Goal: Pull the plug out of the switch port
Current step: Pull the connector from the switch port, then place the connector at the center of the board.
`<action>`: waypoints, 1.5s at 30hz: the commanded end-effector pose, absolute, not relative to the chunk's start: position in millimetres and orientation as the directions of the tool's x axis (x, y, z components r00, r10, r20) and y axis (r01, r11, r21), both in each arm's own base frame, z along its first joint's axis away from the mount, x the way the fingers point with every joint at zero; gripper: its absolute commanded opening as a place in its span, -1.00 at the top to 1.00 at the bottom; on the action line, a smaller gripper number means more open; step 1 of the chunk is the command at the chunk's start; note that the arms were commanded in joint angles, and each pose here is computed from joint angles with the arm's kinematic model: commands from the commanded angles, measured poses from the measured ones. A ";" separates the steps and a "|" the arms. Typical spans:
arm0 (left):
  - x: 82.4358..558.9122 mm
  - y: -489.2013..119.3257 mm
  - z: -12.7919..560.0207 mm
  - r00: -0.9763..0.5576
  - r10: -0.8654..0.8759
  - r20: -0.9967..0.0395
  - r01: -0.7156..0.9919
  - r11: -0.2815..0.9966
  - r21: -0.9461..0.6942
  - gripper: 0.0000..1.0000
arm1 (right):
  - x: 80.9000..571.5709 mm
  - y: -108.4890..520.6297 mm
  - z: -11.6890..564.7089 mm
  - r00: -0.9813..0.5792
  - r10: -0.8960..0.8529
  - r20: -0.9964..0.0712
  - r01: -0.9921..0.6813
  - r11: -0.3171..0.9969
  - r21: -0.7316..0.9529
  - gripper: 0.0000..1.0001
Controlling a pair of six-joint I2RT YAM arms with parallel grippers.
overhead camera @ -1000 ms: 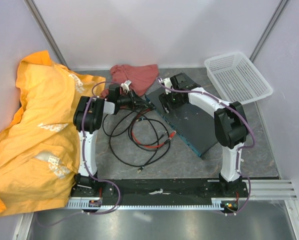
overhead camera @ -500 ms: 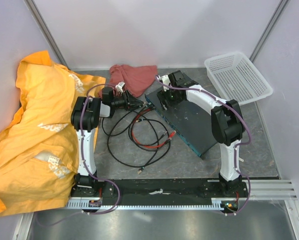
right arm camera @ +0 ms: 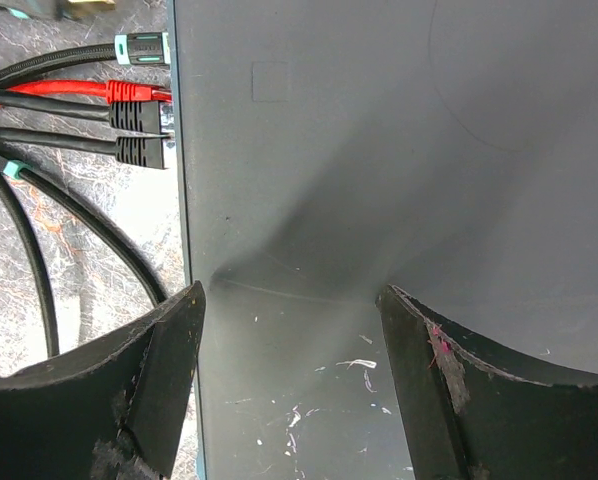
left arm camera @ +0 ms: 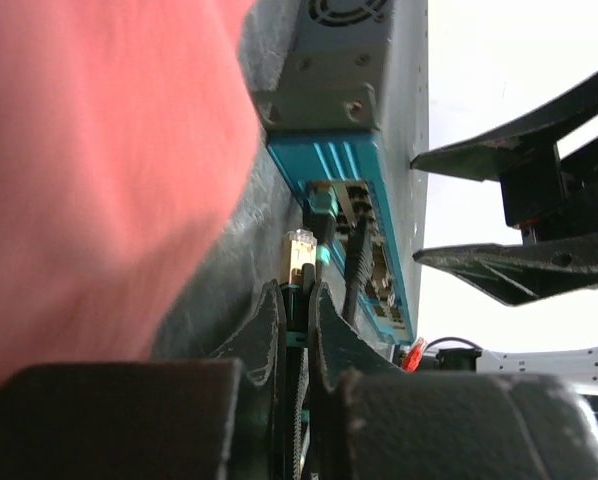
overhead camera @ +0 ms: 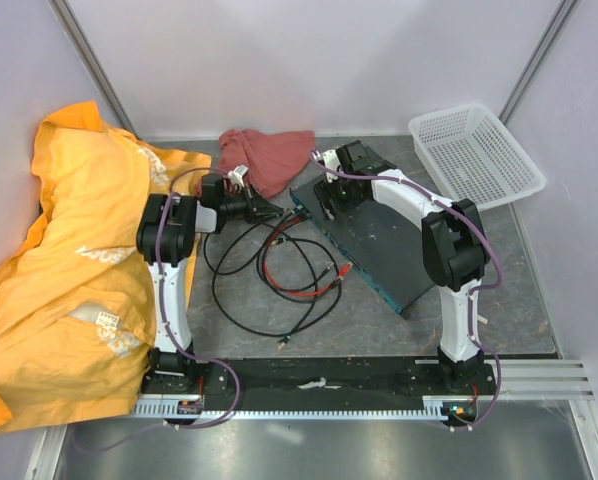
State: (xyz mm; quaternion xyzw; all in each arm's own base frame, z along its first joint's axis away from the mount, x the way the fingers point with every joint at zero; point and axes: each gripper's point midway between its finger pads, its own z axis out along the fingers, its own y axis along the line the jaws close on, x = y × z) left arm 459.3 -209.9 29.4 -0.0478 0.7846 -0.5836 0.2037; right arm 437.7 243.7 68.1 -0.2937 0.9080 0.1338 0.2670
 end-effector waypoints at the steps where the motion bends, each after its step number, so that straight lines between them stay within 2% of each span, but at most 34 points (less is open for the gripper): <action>1: 469.1 -193.4 82.9 -0.824 -0.301 -0.480 0.365 0.365 -0.856 0.97 | 433.6 241.7 64.1 -0.679 -0.483 -0.553 -0.618 0.783 0.075 -0.59; 2: 470.3 -193.3 108.6 -0.776 -0.281 -0.565 0.455 0.370 -0.810 0.97 | 434.9 241.3 66.1 -0.674 -0.484 -0.558 -0.619 0.783 0.068 -0.58; 5: 472.3 -195.9 151.5 -0.727 -0.226 -0.648 0.562 0.346 -0.751 0.97 | 438.4 242.2 77.5 -0.657 -0.481 -0.581 -0.622 0.781 0.057 -0.59; 7: 467.4 -192.2 160.1 -0.758 -0.199 -0.622 0.526 0.377 -0.762 0.97 | 438.8 241.5 84.2 -0.648 -0.477 -0.594 -0.621 0.782 0.049 -0.59; 8: 471.5 -185.1 158.2 -0.725 -0.185 -0.664 0.544 0.438 -0.716 0.97 | 437.8 241.0 85.1 -0.647 -0.476 -0.595 -0.621 0.782 0.049 -0.59; 10: 457.9 -173.1 163.5 -0.736 -0.180 -0.653 0.519 0.470 -0.714 0.97 | 437.1 239.7 93.3 -0.634 -0.473 -0.612 -0.622 0.782 0.039 -0.59; 15: 433.9 -153.1 174.4 -0.684 -0.138 -0.716 0.548 0.551 -0.629 0.97 | 438.1 235.4 114.8 -0.599 -0.464 -0.653 -0.618 0.786 0.008 -0.60; 18: 434.0 -147.5 214.7 -0.610 -0.130 -0.781 0.591 0.582 -0.559 0.97 | 437.8 235.4 127.5 -0.580 -0.457 -0.674 -0.618 0.786 -0.001 -0.60; 21: 439.2 -138.4 236.3 -0.592 -0.092 -0.801 0.581 0.640 -0.503 0.97 | 436.6 233.7 137.5 -0.566 -0.455 -0.688 -0.618 0.786 -0.012 -0.61; 25: 424.7 -118.3 212.0 -0.615 -0.022 -0.788 0.515 0.746 -0.423 0.97 | 429.3 229.2 135.3 -0.569 -0.464 -0.680 -0.620 0.784 -0.016 -0.61; 30: 396.0 -64.0 160.7 -0.718 -0.044 -0.695 0.293 0.886 -0.359 0.97 | 425.7 226.0 142.7 -0.555 -0.464 -0.691 -0.620 0.784 -0.028 -0.61; 32: 395.3 -38.5 148.6 -0.712 0.018 -0.702 0.244 0.944 -0.222 0.97 | 424.3 225.3 141.7 -0.557 -0.465 -0.688 -0.620 0.784 -0.027 -0.62; 36: 404.3 -23.7 133.7 -0.722 0.068 -0.689 0.228 0.963 -0.144 0.95 | 423.9 227.9 138.1 -0.566 -0.459 -0.685 -0.622 0.783 -0.011 -0.62; 38: 418.4 -22.4 140.3 -0.710 0.069 -0.701 0.228 0.964 -0.136 0.68 | 424.2 230.7 135.7 -0.572 -0.455 -0.682 -0.623 0.783 0.001 -0.62; 39: 423.9 -24.0 136.6 -0.719 0.063 -0.692 0.228 0.962 -0.148 0.44 | 425.7 231.0 136.6 -0.572 -0.452 -0.685 -0.621 0.784 0.002 -0.62; 41: 438.4 -35.2 161.1 -0.681 0.042 -0.731 0.266 0.944 -0.194 0.16 | 427.1 231.4 138.3 -0.569 -0.450 -0.688 -0.621 0.784 0.000 -0.62; 45: 457.8 -80.7 206.4 -0.618 0.014 -0.786 0.397 0.868 -0.296 -0.02 | 425.2 229.7 133.7 -0.574 -0.456 -0.680 -0.621 0.784 -0.002 -0.63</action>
